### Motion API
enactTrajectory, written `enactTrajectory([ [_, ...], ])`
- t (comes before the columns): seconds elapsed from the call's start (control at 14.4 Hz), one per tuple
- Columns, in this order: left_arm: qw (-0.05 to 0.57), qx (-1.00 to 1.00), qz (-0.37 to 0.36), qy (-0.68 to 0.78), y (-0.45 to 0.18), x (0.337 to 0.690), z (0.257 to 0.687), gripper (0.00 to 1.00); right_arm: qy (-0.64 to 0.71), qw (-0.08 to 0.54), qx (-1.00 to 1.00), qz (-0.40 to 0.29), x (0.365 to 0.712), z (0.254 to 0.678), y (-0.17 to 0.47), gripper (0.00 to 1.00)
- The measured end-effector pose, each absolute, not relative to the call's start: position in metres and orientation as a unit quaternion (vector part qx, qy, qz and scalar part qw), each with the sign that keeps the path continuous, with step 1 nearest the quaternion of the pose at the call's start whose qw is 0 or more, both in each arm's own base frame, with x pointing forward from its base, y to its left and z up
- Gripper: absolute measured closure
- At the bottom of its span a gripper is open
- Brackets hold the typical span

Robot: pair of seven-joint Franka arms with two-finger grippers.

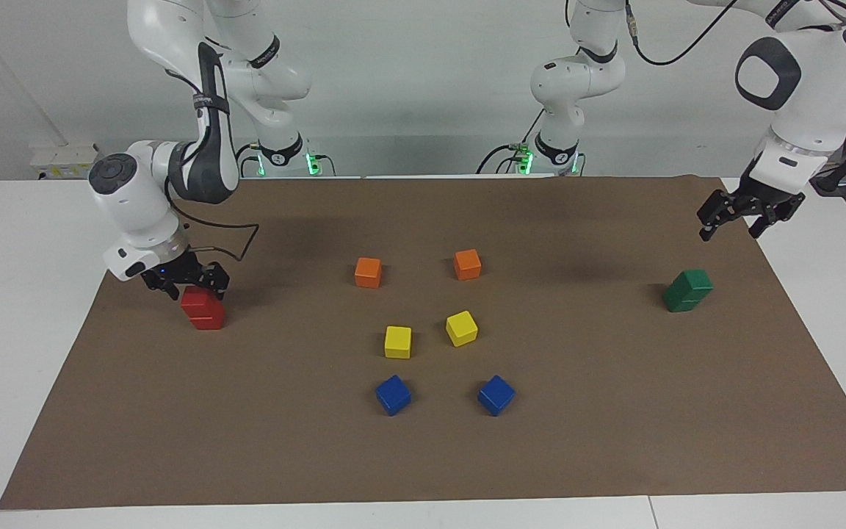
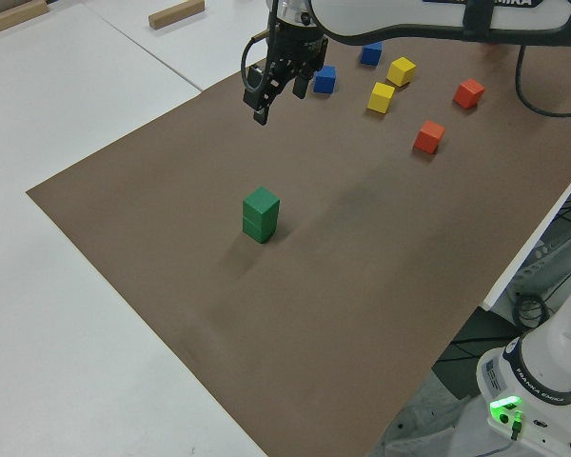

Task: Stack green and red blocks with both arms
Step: 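Stack the red block on the first red with the right gripper and release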

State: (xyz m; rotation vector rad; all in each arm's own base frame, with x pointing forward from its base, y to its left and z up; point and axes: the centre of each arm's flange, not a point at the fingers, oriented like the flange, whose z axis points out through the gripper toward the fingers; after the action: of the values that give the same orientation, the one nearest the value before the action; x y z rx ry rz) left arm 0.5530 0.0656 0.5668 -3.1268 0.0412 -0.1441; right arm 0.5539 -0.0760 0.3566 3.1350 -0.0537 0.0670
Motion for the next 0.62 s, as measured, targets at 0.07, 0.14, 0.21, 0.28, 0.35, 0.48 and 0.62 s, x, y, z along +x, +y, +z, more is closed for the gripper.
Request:
enactTrajectory([
  [0.07, 0.006, -0.999, -0.047, 0.005, 0.057, 0.549, 0.574, 0.0, -0.016, 0.003, 1.0, 0.021, 0.556, 0.364, -0.075, 0.0],
  [0.14, 0.006, -0.999, -0.049, 0.001, 0.048, 0.548, 0.578, 0.0, -0.014, 0.002, 1.0, 0.018, 0.559, 0.374, -0.073, 0.0],
  [0.21, 0.005, -0.999, -0.05, 0.001, 0.039, 0.548, 0.579, 0.0, -0.011, 0.001, 1.0, 0.015, 0.561, 0.389, -0.07, 0.0],
  [0.28, 0.005, -0.999, -0.05, 0.001, 0.034, 0.548, 0.579, 0.0, -0.006, 0.001, 1.0, 0.016, 0.562, 0.41, -0.064, 0.0],
  [0.35, 0.005, -0.999, -0.046, 0.001, 0.031, 0.547, 0.579, 0.0, 0.002, 0.001, 1.0, 0.015, 0.558, 0.434, -0.054, 0.0],
  [0.48, 0.005, -0.999, -0.038, 0.001, 0.03, 0.544, 0.578, 0.0, 0.016, 0.0, 1.0, 0.01, 0.539, 0.478, -0.038, 0.0],
  [0.62, -0.002, -1.0, -0.029, 0.006, 0.02, 0.542, 0.578, 0.0, 0.026, 0.0, 1.0, -0.003, 0.509, 0.522, -0.025, 0.0],
])
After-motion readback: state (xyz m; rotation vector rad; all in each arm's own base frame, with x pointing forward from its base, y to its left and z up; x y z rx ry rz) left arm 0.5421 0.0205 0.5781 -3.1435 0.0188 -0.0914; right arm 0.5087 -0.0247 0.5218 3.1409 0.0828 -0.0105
